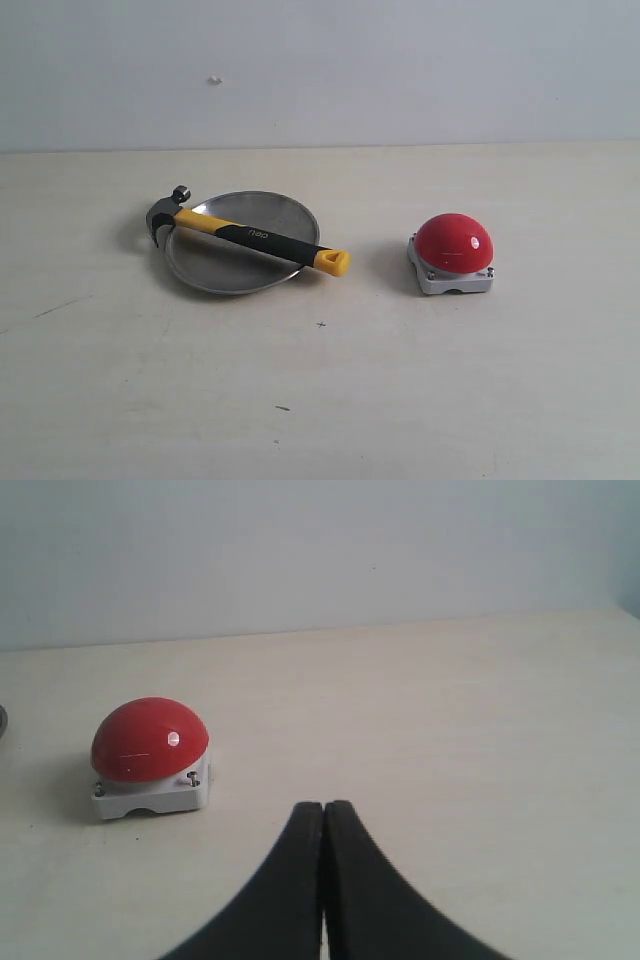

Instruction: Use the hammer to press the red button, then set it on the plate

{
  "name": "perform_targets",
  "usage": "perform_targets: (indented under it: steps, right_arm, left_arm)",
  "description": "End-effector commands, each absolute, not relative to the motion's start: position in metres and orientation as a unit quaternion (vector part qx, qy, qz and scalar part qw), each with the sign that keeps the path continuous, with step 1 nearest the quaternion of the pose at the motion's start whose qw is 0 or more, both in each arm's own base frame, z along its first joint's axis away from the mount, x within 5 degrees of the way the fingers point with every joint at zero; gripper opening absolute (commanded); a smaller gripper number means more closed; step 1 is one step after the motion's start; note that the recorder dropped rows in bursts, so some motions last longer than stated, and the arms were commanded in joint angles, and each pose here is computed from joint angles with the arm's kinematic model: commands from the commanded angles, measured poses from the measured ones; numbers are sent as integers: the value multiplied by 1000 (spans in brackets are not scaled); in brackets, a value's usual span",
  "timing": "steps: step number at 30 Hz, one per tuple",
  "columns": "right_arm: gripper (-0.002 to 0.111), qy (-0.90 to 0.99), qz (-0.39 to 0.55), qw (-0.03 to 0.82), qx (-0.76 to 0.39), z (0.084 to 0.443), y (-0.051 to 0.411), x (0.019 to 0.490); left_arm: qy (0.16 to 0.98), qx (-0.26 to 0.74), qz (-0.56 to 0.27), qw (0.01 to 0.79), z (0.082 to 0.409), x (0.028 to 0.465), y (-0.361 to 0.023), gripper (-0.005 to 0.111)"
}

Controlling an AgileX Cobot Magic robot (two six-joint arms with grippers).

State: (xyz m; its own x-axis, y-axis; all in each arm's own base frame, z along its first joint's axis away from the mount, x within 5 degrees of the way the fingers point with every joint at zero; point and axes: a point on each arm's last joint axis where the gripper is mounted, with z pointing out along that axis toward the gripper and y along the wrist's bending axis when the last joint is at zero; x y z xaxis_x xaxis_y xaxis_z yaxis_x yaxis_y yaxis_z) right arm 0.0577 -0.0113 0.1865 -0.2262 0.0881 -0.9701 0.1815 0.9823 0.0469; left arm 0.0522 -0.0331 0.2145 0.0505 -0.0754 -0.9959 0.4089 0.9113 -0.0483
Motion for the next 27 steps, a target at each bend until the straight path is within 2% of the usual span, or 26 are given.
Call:
perform_targets:
  steps: [1, 23, 27]
  right_arm:
    - [0, 779, -39, 619, 90, 186, -12, 58]
    - [0, 779, -39, 619, 90, 186, -12, 58]
    - [0, 779, -39, 619, 90, 186, -12, 58]
  left_arm:
    - [668, 125, -170, 714, 214, 52, -33, 0]
    - [668, 125, -170, 714, 214, 52, -33, 0]
    - [673, 146, -125, 714, 211, 53, -30, 0]
